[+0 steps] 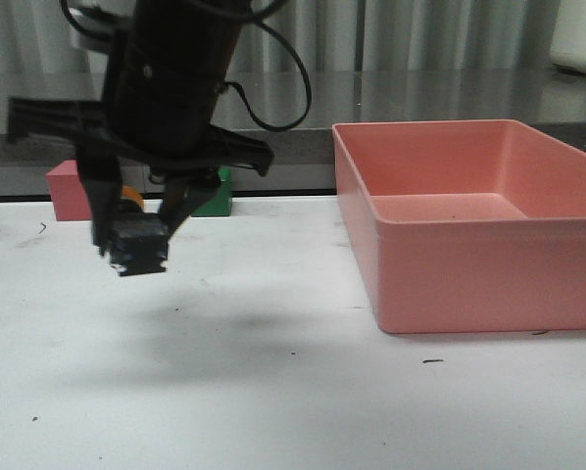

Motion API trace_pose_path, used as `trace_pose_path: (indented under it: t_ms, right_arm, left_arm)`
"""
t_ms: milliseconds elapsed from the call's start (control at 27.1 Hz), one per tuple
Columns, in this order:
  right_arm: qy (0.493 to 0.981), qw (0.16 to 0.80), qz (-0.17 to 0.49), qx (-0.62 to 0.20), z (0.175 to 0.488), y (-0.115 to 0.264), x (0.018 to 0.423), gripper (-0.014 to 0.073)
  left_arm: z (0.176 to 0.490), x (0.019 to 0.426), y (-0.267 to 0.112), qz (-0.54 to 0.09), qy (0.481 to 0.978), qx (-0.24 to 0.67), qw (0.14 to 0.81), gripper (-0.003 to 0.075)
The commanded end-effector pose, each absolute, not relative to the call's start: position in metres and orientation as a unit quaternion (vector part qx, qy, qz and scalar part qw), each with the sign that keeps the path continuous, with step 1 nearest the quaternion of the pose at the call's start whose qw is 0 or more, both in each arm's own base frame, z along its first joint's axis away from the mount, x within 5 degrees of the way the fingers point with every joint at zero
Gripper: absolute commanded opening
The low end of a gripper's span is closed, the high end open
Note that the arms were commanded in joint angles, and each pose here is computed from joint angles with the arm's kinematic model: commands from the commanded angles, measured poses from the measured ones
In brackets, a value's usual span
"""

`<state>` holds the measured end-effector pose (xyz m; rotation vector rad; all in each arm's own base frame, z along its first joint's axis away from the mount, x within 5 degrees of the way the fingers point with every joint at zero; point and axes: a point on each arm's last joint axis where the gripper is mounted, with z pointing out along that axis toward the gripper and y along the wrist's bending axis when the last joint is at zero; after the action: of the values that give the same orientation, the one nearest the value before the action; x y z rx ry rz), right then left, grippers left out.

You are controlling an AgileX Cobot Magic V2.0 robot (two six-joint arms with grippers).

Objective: Place and stand button with both arms
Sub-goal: 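Lower the button onto the table near the cubes and open the right gripper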

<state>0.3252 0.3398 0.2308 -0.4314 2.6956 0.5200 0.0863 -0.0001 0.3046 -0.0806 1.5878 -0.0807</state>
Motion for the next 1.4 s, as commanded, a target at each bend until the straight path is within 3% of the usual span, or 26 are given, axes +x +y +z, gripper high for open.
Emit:
trace_pose_path:
  t_ms: [0, 185, 739, 924, 1146, 1368]
  right_arm:
    - [0.951, 0.244, 0.173, -0.075, 0.253, 0.334, 0.34, 0.0183]
    - [0.954, 0.24, 0.177, 0.02, 0.234, 0.337, 0.349, 0.0183]
    - [0.952, 0.231, 0.198, 0.028, 0.217, 0.351, 0.351, 0.0188]
    - [0.952, 0.228, 0.201, 0.031, 0.217, 0.352, 0.351, 0.0296]
    - [0.951, 0.219, 0.215, 0.04, 0.22, 0.353, 0.35, 0.0537]
    - [0.943, 0.232, 0.235, 0.043, 0.247, 0.349, 0.345, 0.058]
  left_arm:
    - [0.324, 0.086, 0.0, -0.04, 0.673, -0.037, 0.737, 0.0417]
    - [0.324, 0.086, 0.0, -0.04, 0.673, -0.037, 0.737, 0.0417]
    - [0.324, 0.086, 0.0, -0.04, 0.673, -0.037, 0.737, 0.0417]
    - [0.324, 0.086, 0.0, -0.04, 0.673, -0.037, 0.737, 0.0417]
    - [0.324, 0.086, 0.0, -0.04, 0.673, -0.037, 0.737, 0.0417]
    - [0.324, 0.086, 0.0, -0.04, 0.673, -0.037, 0.737, 0.0417]
